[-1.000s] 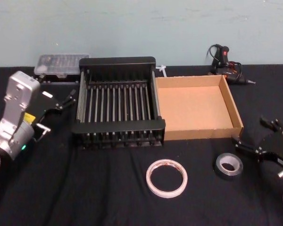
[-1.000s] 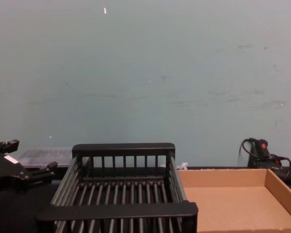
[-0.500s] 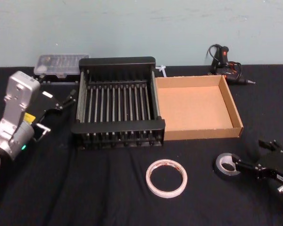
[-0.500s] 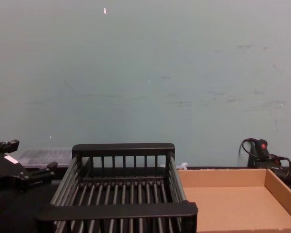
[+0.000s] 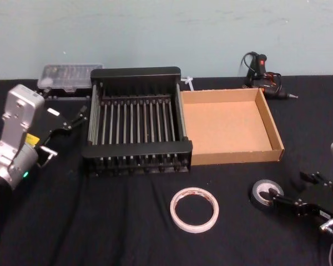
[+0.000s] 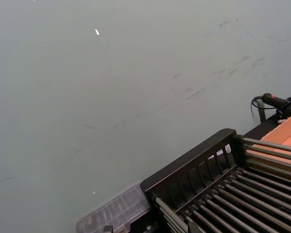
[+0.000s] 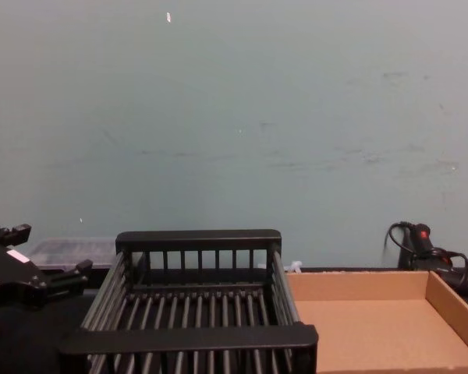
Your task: Pick up the white tape and place it into the black box , Pick up the silver tape and place it into the brown box.
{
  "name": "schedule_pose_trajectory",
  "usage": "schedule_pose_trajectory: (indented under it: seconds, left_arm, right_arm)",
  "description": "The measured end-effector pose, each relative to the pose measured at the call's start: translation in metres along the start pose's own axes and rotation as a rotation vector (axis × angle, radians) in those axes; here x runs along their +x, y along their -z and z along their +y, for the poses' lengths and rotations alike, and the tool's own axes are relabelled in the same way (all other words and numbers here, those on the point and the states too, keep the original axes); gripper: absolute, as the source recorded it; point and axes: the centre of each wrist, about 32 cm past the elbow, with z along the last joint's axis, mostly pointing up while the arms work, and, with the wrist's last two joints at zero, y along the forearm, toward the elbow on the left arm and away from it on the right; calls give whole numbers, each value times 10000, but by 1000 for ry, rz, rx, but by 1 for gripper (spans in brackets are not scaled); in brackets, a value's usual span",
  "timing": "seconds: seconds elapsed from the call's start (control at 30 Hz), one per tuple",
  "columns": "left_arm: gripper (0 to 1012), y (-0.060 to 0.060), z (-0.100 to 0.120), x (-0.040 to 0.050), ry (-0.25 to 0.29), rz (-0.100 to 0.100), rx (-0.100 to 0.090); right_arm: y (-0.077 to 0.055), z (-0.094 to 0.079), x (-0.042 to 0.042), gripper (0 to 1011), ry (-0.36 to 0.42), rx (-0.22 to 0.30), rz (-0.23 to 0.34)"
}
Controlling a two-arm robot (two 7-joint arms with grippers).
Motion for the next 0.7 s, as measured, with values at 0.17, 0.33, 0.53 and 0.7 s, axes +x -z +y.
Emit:
schedule_pose_trajectory:
  seconds: [0.17, 0.33, 0.53, 0.7]
  left_arm:
    - [1002, 0, 0, 0, 0, 0, 0]
    - [1001, 0, 0, 0, 0, 0, 0]
    - [1001, 0, 0, 0, 0, 0, 0]
    - [1001, 0, 0, 0, 0, 0, 0]
  right_arm:
    - [37, 66, 9, 1002, 3, -7, 9]
    - [57, 114, 10, 1002, 4, -13, 13]
    - [70, 158, 11, 1002, 2, -16, 17]
    - [69, 180, 11, 1002, -2, -17, 23]
